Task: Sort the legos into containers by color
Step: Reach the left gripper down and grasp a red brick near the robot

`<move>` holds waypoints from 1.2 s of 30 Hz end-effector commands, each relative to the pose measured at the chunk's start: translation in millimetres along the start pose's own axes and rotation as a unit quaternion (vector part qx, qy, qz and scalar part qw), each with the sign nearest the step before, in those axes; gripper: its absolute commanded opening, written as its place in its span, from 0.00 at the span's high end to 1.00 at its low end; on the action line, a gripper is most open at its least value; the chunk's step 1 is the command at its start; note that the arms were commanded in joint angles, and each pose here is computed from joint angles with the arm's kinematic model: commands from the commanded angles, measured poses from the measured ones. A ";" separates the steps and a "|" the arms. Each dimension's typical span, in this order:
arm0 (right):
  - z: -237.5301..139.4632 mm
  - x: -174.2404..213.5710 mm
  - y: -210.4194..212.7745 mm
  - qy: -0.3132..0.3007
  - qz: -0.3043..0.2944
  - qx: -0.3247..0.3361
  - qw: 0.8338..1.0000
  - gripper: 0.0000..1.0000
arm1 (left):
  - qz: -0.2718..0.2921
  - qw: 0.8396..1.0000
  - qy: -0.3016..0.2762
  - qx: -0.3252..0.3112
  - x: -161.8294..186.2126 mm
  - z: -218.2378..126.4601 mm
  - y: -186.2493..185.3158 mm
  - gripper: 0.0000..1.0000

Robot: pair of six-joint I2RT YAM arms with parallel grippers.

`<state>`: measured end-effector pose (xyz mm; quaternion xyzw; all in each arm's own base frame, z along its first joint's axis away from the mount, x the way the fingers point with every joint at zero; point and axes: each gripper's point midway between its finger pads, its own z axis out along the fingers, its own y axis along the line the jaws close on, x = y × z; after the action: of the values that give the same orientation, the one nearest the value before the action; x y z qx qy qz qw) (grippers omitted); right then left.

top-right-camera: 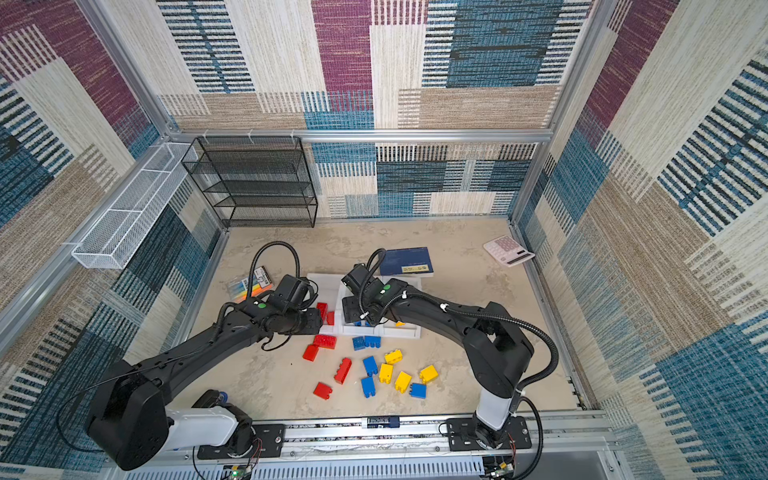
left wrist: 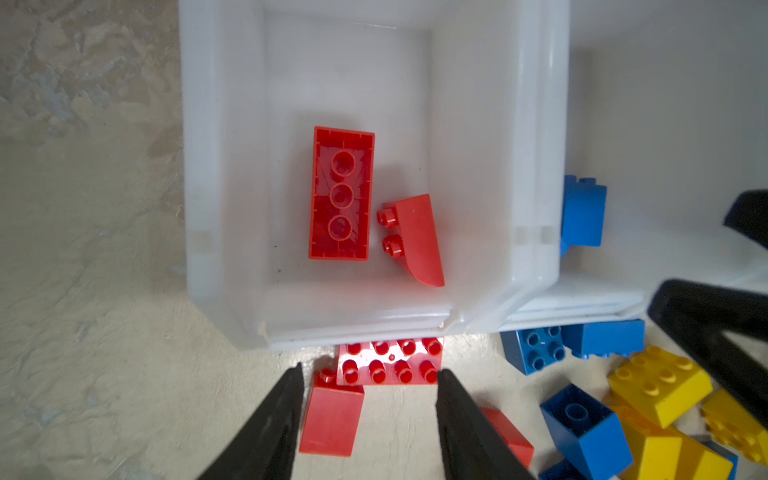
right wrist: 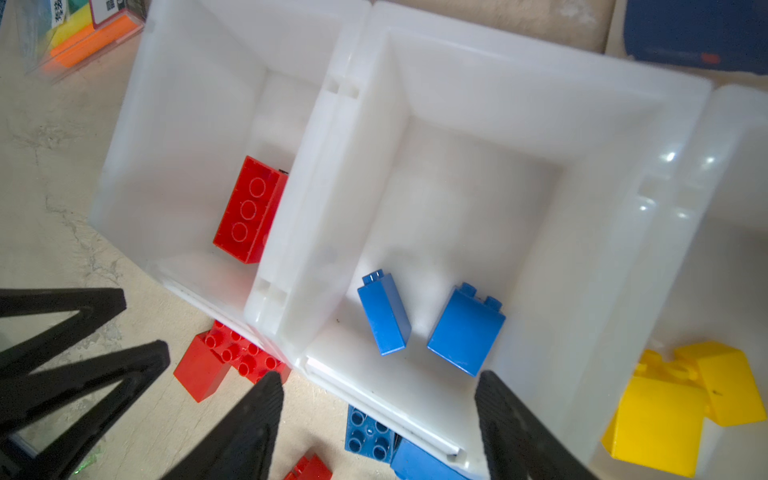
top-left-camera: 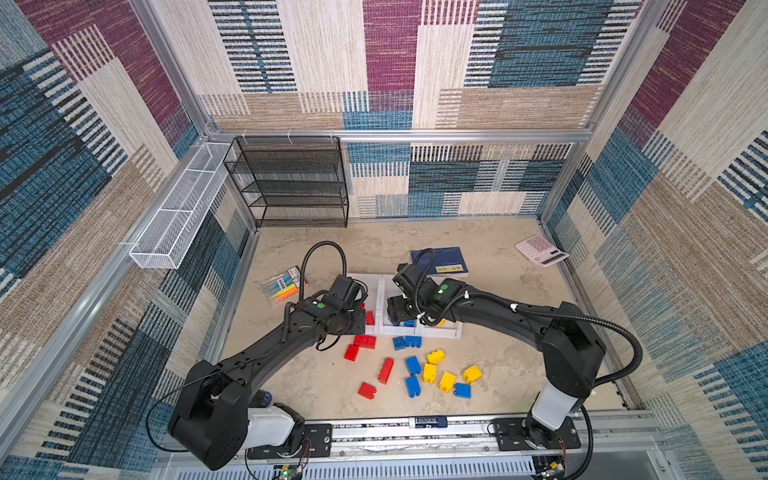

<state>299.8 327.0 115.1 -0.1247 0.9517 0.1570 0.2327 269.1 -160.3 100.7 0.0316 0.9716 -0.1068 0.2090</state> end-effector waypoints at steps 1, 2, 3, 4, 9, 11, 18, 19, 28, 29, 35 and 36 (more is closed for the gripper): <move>-5.0 -8.1 1.8 -0.020 0.009 -0.005 1.000 0.24 | 0.017 1.000 0.019 0.005 15.8 -4.8 -7.4 0.45; -5.5 -7.8 -0.2 -0.021 0.012 -0.003 1.000 0.24 | 0.025 0.999 0.024 0.007 21.0 -5.6 -10.5 0.45; -6.2 -7.4 -1.6 -0.021 0.013 -0.002 1.000 0.24 | 0.031 0.999 0.028 0.011 25.0 -6.1 -14.3 0.45; -7.1 -7.2 -4.2 -0.022 0.016 0.000 1.000 0.24 | 0.039 0.999 0.033 0.016 30.0 -6.6 -19.0 0.45; -13.9 -7.0 -13.9 -0.032 0.034 -0.010 0.999 0.24 | 0.088 0.992 0.074 0.046 65.3 0.1 -43.2 0.45; -19.2 -7.4 -17.6 -0.041 0.047 -0.020 0.998 0.24 | 0.108 0.988 0.093 0.059 80.4 3.6 -52.5 0.45; -43.3 -10.3 -36.4 -0.072 0.078 -0.017 0.994 0.23 | 0.141 0.979 0.125 0.074 103.0 15.6 -69.7 0.46; -47.0 -11.1 -39.3 -0.077 0.081 -0.016 0.994 0.23 | 0.148 0.978 0.127 0.078 104.2 17.3 -73.5 0.47; -62.8 -6.3 -61.4 -0.092 0.106 0.001 0.990 0.23 | 0.179 0.968 0.148 0.090 116.3 32.5 -89.3 0.52; -62.9 -5.5 -62.7 -0.092 0.107 0.003 0.990 0.23 | 0.179 0.968 0.150 0.089 116.9 34.0 -89.2 0.53; -62.0 -3.4 -65.2 -0.088 0.110 0.007 0.990 0.23 | 0.181 0.966 0.165 0.080 122.4 41.4 -87.3 0.66; -62.5 -3.9 -65.3 -0.089 0.111 0.007 0.990 0.23 | 0.182 0.966 0.165 0.080 122.3 41.8 -87.3 0.68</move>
<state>295.9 246.9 150.1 -0.0130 0.9384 0.1857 0.2910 163.3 -248.6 28.5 0.2280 0.9631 -0.1325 0.0546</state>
